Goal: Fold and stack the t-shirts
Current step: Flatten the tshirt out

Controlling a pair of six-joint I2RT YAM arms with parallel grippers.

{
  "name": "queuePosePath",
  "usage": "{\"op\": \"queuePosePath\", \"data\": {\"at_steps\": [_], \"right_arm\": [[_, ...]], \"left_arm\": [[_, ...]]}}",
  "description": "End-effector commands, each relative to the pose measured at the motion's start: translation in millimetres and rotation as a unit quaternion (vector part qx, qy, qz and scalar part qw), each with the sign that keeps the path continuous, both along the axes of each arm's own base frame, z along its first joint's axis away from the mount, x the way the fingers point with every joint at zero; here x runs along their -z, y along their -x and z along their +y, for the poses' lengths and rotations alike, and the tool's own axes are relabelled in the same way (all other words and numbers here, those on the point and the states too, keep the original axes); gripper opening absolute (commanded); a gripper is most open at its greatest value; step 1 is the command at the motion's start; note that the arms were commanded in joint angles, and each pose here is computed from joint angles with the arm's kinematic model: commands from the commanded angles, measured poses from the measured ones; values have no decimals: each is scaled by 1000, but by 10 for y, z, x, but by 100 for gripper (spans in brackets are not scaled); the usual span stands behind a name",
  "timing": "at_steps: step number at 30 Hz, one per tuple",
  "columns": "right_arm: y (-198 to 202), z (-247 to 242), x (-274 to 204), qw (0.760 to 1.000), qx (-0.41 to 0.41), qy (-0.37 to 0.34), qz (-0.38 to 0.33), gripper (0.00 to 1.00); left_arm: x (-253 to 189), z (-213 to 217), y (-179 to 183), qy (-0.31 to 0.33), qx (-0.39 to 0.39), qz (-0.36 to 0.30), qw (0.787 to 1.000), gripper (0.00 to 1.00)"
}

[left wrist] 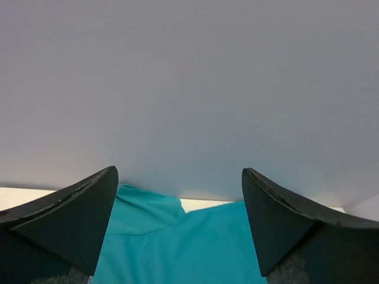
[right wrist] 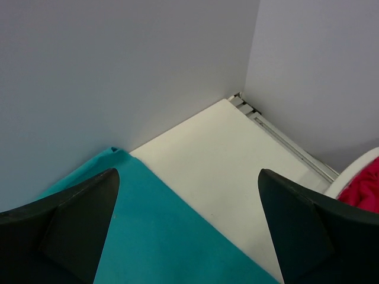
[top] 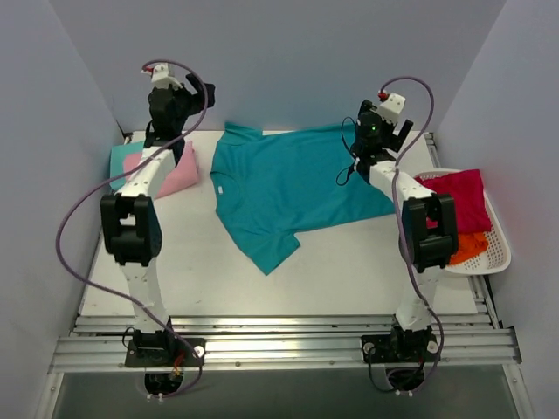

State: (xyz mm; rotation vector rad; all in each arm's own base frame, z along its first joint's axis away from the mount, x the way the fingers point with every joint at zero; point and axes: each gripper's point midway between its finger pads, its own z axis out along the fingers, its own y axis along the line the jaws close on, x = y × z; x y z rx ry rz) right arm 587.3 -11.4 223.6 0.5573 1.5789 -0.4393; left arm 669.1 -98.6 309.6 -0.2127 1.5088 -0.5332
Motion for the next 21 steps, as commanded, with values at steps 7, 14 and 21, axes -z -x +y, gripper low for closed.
{"op": "queuePosePath", "data": {"at_steps": [7, 14, 21], "right_arm": [[1268, -104, -198, 992, 80, -81, -50, 100], [2060, 161, 157, 981, 66, -176, -49, 100], [2593, 205, 202, 981, 54, -183, -16, 100]], "left_arm": [[202, -232, 1612, 77, -33, 39, 996, 94], [1529, -851, 2848, 150, -44, 189, 970, 95], [2042, -1063, 3737, 139, -32, 271, 952, 95]]}}
